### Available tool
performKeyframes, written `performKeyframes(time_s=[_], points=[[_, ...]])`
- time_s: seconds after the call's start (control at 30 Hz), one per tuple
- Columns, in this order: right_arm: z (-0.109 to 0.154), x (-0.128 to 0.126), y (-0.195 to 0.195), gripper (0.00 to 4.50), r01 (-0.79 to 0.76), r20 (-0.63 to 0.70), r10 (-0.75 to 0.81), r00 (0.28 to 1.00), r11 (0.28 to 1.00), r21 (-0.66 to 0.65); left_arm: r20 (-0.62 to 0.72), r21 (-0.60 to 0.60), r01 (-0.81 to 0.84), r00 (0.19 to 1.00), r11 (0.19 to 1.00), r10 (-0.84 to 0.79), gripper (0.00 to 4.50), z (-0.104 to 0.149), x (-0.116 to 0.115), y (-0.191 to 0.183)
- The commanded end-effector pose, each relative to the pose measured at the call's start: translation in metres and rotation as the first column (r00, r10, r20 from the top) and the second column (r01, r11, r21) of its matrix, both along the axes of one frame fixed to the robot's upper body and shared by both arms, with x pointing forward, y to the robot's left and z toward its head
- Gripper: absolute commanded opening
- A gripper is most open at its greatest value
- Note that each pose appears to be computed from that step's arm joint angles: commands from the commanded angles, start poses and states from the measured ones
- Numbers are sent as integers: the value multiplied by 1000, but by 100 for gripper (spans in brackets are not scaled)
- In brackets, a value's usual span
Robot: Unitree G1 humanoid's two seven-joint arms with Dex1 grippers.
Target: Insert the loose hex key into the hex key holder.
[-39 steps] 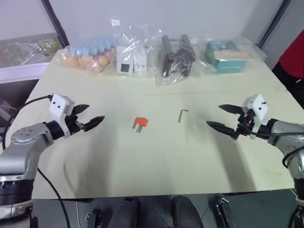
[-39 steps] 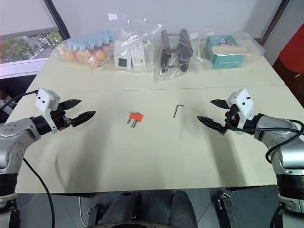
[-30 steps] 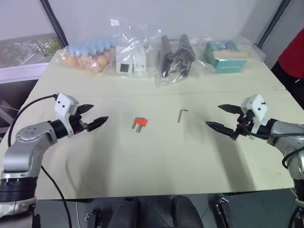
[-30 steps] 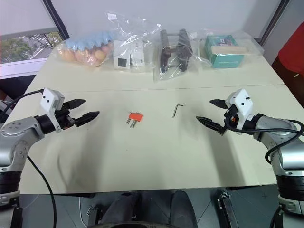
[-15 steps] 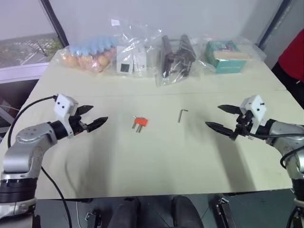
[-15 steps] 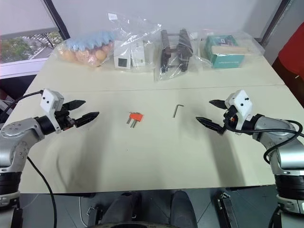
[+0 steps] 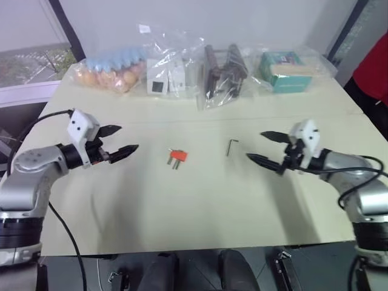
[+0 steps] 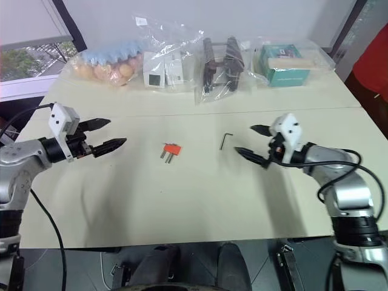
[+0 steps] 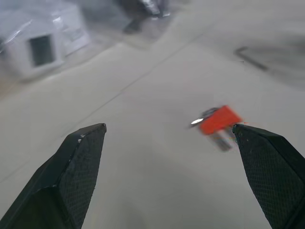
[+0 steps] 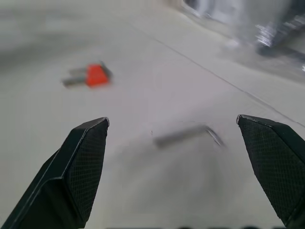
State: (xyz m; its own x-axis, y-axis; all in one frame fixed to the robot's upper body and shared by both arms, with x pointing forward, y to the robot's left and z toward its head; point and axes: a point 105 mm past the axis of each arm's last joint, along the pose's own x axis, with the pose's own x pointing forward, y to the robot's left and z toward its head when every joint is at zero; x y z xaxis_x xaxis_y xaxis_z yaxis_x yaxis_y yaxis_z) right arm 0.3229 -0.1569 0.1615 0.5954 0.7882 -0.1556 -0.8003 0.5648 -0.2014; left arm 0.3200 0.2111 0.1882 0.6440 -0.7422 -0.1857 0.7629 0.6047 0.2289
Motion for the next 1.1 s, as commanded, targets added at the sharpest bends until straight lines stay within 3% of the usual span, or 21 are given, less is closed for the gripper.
performKeyframes(time_s=[0.03, 0.2, 0.37, 1.1], points=[[-8, 6, 37, 450, -85, 29, 85, 996, 996, 4, 1, 62, 113, 994, 992, -113, 443, 5, -5, -13], [-26, 31, 87, 450, -154, 36, 153, 988, 988, 7, -52, 142, 211, 977, 967, -205, 443, 0, -8, -18], [-43, 45, 113, 450, -197, 31, 199, 980, 979, -46, -64, 142, 236, 971, 961, -229, 443, 1, -11, -21], [-77, 59, 148, 450, -259, -35, 257, 966, 961, -93, -56, 92, 148, 988, 985, -143, 443, -12, -18, -21]])
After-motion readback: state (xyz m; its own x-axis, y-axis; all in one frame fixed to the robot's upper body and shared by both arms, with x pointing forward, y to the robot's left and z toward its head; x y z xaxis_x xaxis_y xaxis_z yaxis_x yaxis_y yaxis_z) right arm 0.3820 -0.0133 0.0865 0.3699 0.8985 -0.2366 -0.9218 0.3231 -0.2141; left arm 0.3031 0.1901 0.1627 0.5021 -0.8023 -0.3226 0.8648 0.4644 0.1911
